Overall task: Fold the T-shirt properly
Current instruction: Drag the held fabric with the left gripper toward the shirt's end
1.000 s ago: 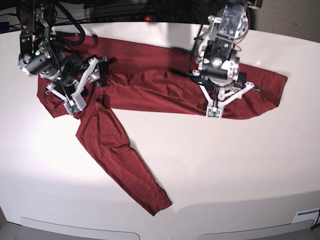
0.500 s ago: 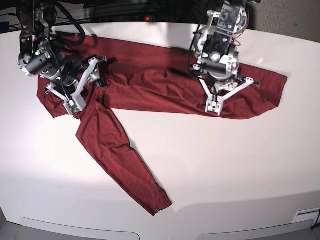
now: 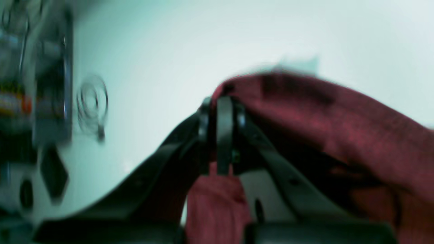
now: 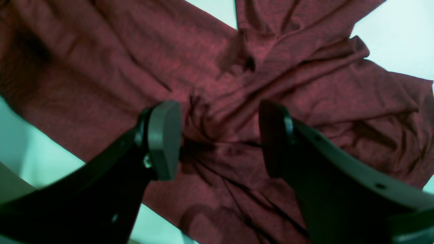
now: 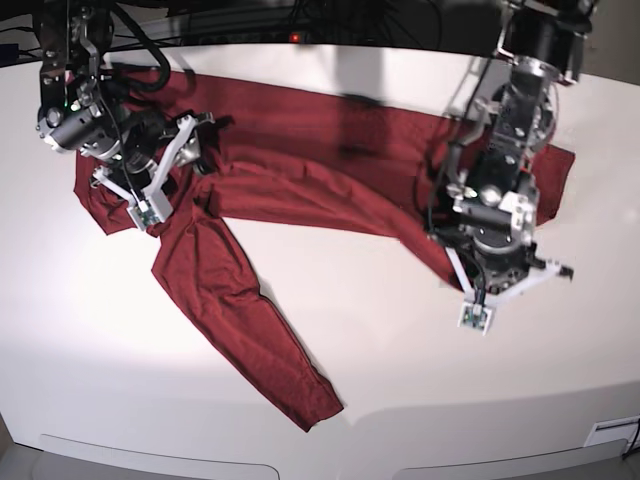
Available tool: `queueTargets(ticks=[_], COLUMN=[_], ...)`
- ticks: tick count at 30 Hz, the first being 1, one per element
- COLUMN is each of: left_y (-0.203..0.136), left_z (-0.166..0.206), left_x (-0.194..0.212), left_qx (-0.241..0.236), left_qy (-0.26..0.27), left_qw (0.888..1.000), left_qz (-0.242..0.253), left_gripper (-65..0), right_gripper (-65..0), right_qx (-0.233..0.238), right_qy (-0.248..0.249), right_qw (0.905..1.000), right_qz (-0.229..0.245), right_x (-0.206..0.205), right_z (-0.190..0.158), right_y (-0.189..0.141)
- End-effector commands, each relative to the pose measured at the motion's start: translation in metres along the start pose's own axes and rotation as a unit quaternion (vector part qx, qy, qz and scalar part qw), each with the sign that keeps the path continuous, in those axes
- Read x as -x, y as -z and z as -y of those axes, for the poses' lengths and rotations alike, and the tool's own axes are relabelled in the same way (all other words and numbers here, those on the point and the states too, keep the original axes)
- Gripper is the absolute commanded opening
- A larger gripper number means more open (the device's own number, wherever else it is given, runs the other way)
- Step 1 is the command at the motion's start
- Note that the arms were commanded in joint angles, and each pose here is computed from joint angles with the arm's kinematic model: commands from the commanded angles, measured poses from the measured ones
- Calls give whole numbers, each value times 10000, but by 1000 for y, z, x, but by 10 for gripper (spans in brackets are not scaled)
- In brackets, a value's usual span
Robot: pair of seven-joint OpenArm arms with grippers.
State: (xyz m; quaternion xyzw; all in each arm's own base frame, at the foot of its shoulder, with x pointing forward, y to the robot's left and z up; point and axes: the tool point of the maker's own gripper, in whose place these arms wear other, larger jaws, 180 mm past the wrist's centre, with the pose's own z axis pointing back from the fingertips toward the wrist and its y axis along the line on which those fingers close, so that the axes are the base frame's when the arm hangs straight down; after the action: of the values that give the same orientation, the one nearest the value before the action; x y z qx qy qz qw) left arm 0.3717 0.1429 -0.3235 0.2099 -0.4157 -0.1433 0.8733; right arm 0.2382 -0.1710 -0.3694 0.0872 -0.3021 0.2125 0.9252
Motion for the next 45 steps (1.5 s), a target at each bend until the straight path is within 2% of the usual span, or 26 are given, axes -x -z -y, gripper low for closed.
queueTargets(ticks=[1, 7, 12, 17, 27, 31, 34, 39, 45], left_y=[-2, -9, -14, -9, 65, 68, 65, 53, 45], left_z=[-6, 28, 34, 28, -20, -20, -14, 4, 17], left_x=[-19, -46, -62, -70, -36, -43, -58, -81, -85], left_qx=[32, 1045, 1223, 1203, 707, 909, 1171, 1811, 2205], left_qy=[-49, 40, 210, 382, 853, 901, 907, 931, 1197], left_qw=[9994, 9891, 9806, 9743, 9889, 9866, 9814, 9648, 9503], left_qz=[334, 1035, 1517, 1864, 990, 1008, 1219, 1665, 1842], left_gripper=[-650, -650, -650, -650, -650, -650, -650, -650, -650], right_gripper=[-286, -286, -286, -286, -286, -286, -286, -286, -286], right_qx=[50, 43, 36, 34, 22, 13, -9, -85, -84], right_qy=[-110, -96, -88, -86, -78, -73, -66, -19, -21], right_qw=[9998, 9998, 9998, 9998, 9999, 9999, 9999, 9998, 9998], right_qz=[183, 187, 190, 180, 92, 118, 127, 161, 160], right_x=[-11, -11, -11, -11, -8, -9, -9, -10, -10], right_z=[4, 3, 3, 3, 2, 2, 1, -2, -2], right_y=[-5, -5, -4, -4, -4, -4, -4, -4, -4])
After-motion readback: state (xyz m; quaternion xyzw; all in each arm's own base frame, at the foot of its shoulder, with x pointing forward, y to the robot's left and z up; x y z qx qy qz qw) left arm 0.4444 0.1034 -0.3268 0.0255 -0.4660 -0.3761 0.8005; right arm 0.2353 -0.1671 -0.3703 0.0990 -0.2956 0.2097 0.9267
